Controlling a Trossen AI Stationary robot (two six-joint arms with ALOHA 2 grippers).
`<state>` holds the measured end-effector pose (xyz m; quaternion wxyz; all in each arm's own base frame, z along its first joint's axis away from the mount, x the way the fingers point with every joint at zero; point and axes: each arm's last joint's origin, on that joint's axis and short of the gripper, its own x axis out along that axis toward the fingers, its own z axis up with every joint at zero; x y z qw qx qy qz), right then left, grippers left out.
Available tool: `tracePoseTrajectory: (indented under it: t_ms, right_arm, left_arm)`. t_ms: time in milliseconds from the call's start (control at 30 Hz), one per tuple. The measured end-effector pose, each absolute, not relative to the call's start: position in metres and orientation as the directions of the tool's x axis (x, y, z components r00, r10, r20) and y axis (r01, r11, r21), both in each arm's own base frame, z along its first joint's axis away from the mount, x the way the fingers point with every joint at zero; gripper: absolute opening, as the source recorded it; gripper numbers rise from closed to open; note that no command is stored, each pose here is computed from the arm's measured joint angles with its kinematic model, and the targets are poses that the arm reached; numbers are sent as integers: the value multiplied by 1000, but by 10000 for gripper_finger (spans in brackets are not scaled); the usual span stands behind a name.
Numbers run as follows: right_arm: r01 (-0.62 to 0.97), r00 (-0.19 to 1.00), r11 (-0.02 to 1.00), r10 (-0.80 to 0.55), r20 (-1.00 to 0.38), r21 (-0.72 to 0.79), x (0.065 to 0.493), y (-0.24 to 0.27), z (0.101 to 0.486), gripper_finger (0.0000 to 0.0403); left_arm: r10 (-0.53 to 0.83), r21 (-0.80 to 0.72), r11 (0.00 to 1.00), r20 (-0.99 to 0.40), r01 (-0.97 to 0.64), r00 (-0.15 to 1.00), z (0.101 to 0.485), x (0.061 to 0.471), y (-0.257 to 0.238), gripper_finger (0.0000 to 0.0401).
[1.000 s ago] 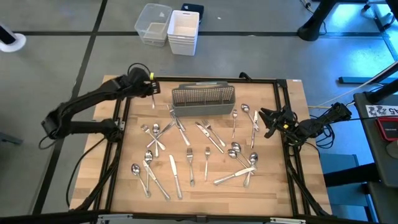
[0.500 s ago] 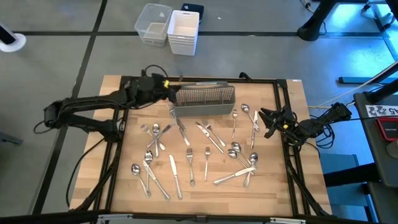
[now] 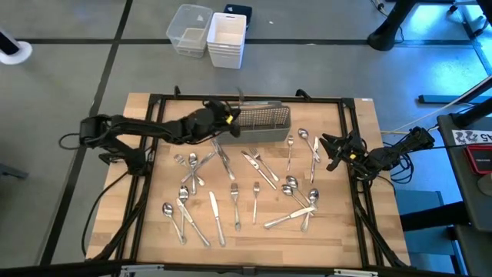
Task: Sort silverware
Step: Put the silver fork into the gray silverware organizer, then put the silver spoon into the gray silverware organizer
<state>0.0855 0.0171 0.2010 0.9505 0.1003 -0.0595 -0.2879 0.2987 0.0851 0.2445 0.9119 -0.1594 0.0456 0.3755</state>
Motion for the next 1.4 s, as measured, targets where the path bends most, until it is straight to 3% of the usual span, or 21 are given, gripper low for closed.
tracePoseTrajectory:
  t_ms: [300, 800, 1167, 1400]
  right_arm:
    - [538, 828, 815, -559, 49, 213, 86, 17, 200, 113]
    - [539, 828, 816, -559, 46, 210, 86, 17, 199, 113]
    - [559, 813, 800, -580, 47, 219, 85, 16, 203, 113]
    - [626, 766, 761, -641, 48, 171, 82, 14, 238, 113]
  left_arm:
    - [672, -182, 675, -247, -715, 698, 229, 305, 87, 18]
    - [659, -108, 670, -367, -734, 656, 216, 301, 86, 71]
    - [651, -116, 683, -352, -721, 673, 218, 303, 81, 73]
    - [607, -128, 742, -289, -658, 740, 226, 309, 65, 72]
